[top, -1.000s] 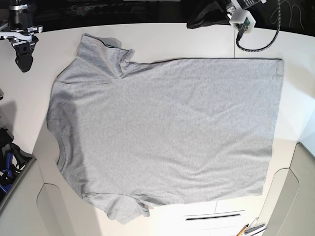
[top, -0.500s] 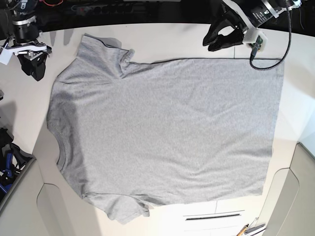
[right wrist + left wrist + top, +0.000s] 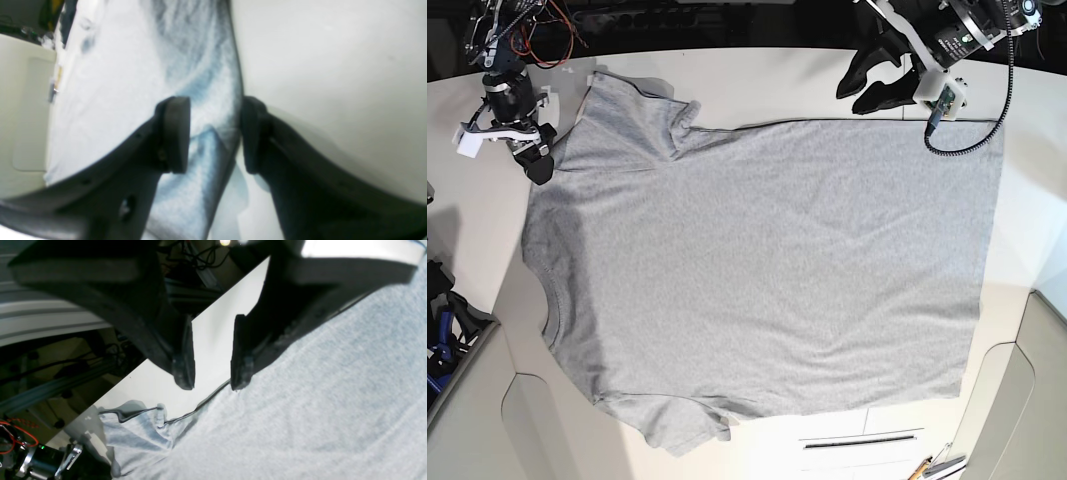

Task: Fold the T-shirt properly
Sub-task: 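Move both grippers down to the shirt's hem corners and grasp them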

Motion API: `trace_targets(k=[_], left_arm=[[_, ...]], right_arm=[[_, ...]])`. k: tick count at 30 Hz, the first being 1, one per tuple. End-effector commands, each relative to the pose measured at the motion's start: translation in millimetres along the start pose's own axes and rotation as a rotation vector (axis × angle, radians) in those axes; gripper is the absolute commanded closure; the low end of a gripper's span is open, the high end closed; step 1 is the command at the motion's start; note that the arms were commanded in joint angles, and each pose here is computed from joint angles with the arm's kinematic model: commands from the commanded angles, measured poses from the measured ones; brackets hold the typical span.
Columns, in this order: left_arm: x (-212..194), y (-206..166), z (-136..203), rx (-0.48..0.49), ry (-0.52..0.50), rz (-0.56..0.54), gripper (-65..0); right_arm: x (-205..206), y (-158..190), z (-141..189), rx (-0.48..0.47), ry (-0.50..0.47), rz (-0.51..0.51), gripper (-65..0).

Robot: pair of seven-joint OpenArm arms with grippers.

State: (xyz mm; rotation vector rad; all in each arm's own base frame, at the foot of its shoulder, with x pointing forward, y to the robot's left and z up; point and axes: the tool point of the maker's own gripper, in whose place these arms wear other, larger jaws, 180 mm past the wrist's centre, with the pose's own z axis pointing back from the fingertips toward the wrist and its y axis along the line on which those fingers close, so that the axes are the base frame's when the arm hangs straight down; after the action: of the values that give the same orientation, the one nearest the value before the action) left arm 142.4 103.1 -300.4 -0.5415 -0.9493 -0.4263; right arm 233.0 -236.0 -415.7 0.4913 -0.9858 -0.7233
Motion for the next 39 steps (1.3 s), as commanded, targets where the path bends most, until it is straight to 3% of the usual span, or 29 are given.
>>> trace_targets(k=[1, 7, 12, 13, 18, 20, 25, 28, 33, 39], left_arm=[[8.0, -5.1, 2.1, -0.021, -0.028, -0.006, -21.8], [7.3, 6.4, 3.8, 0.032, -0.019, 0.006, -23.7], [7.1, 40.4, 16.3, 0.169, 0.008, 0.01, -27.0], [7.9, 47.1, 20.2, 0.192, 0.011, 0.014, -27.0], [16.5, 82.1, 45.0, 0.318, 0.0, 0.047, -27.1], [20.8, 104.2, 58.1, 0.413, -0.017, 0.063, -27.1], [20.7, 160.8, 86.3, 0.575, -0.121, 0.228, -27.1], [-0.2, 190.2, 96.1, 0.618, -0.143, 0.34, -27.2], [-48.3, 214.4, 93.7, 0.636, -0.128, 0.547, -33.0], [-81.6, 223.9, 93.0, 0.651, -0.124, 0.677, -33.0]], right_arm=[[4.6, 6.1, -0.2, 0.026, -0.011, 0.007, -25.5], [-14.6, 23.3, -8.0, 0.07, 0.043, 0.017, -23.7], [-17.8, 24.6, -9.4, 0.069, 0.05, 0.04, -1.3], [-18.1, 24.2, -9.5, 0.066, 0.052, 0.045, 0.0], [-19.1, 23.5, -9.3, 0.063, 0.058, 0.051, 0.0], [-19.2, 23.7, -9.4, 0.064, 0.059, 0.051, 0.0], [-19.3, 23.7, -9.3, 0.064, 0.058, 0.05, 0.0], [-19.2, 23.6, -9.3, 0.064, 0.058, 0.051, 0.0], [-19.2, 23.6, -9.3, 0.064, 0.058, 0.05, 0.0], [-19.1, 23.7, -9.4, 0.064, 0.058, 0.051, 0.0]])
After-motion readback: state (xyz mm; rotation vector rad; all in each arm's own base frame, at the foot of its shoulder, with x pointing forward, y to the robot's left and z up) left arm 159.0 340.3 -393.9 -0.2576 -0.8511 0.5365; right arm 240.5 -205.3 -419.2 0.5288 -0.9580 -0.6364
